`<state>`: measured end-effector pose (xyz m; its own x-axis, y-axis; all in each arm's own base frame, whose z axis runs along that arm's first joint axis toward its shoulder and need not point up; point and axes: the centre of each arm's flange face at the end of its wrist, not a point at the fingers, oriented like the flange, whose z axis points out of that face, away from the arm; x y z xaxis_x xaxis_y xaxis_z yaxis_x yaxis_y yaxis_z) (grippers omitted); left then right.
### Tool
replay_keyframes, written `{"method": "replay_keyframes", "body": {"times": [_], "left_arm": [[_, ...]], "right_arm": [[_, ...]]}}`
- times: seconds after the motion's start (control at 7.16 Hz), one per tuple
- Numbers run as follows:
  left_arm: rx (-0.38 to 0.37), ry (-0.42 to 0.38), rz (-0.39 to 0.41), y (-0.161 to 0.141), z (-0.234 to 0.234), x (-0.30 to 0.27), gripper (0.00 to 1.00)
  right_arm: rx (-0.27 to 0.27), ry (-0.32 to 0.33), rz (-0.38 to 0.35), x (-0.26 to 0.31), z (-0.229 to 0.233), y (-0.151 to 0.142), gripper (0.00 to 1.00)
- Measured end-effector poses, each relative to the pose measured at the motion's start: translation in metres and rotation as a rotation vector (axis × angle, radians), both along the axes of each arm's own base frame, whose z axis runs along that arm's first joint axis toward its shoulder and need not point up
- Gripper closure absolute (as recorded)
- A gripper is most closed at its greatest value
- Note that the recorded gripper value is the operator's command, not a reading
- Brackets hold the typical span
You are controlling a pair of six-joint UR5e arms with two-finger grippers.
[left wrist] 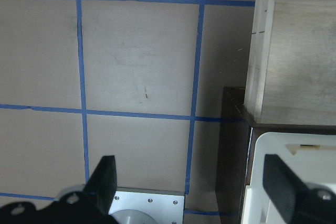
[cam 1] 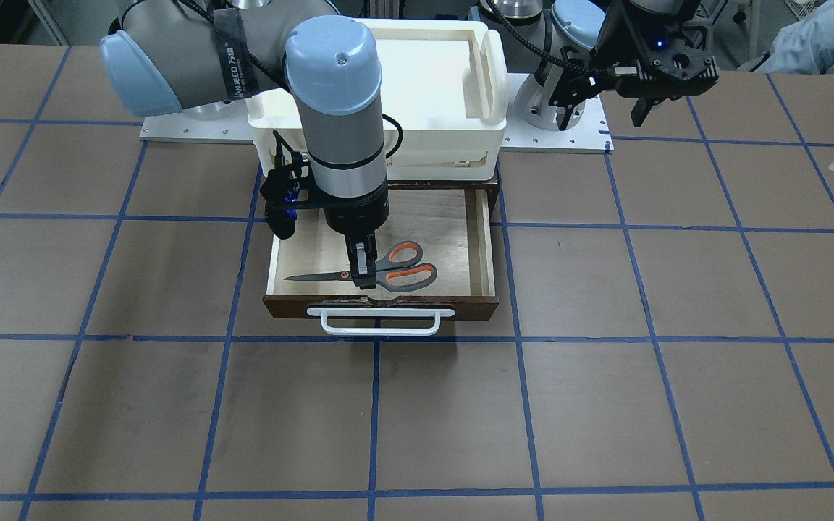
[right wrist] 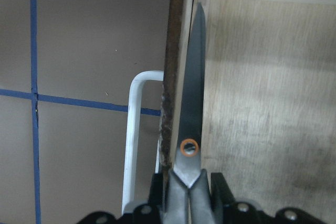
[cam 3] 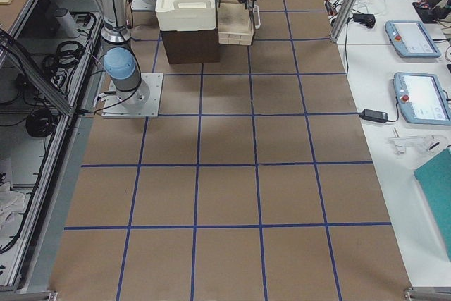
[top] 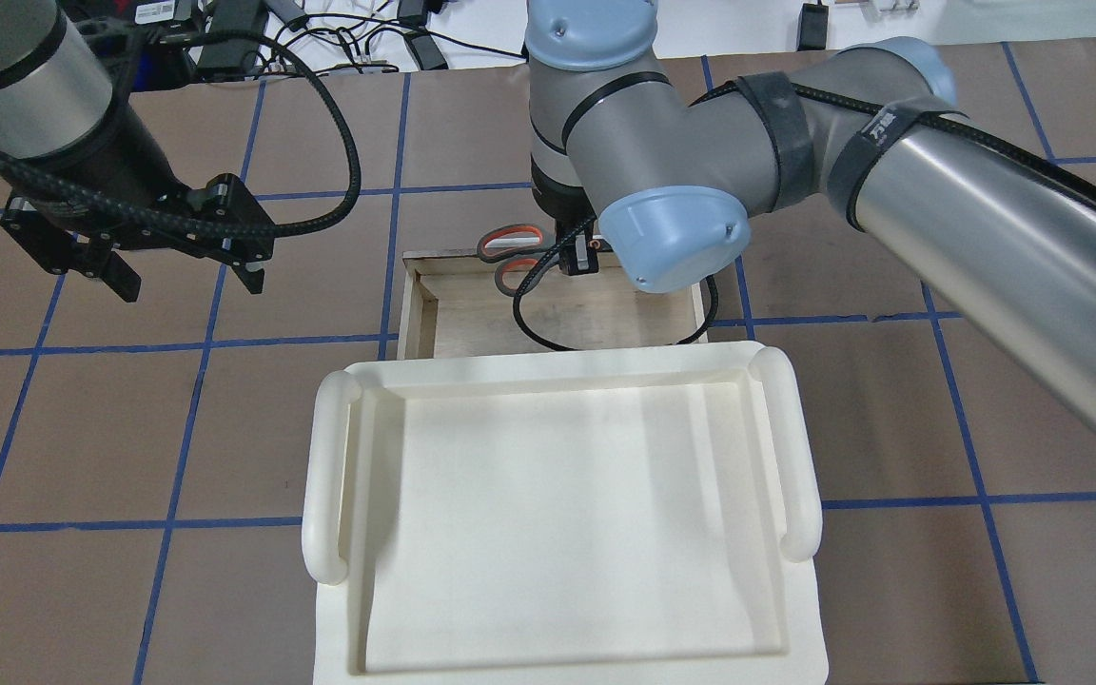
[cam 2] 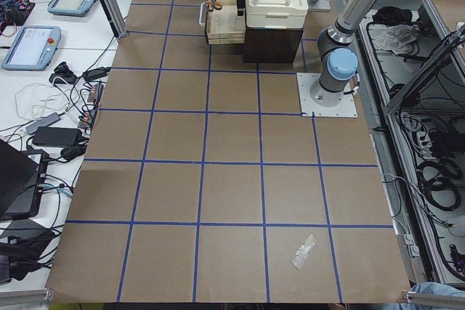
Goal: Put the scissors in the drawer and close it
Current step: 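Lower the scissors into the drawer and open the right gripper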
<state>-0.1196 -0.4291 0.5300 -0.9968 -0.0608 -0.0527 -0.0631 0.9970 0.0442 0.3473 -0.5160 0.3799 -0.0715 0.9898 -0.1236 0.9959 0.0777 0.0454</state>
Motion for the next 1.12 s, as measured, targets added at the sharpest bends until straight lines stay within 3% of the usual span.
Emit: {"method": "replay_keyframes", "body": {"times": [0.28,1.12], "left_arm": [[0.000,0.000,0.000,0.000,0.000,0.000,0.00],[0.000,0.000,0.001,0.000,0.000,0.000,0.00]], "right_arm": [[0.029,0.011,-0.050,0.002,0.002,0.012,1.00],[0.103,0.007,-0.042,0.008,-0.026,0.032,1.00]]}}
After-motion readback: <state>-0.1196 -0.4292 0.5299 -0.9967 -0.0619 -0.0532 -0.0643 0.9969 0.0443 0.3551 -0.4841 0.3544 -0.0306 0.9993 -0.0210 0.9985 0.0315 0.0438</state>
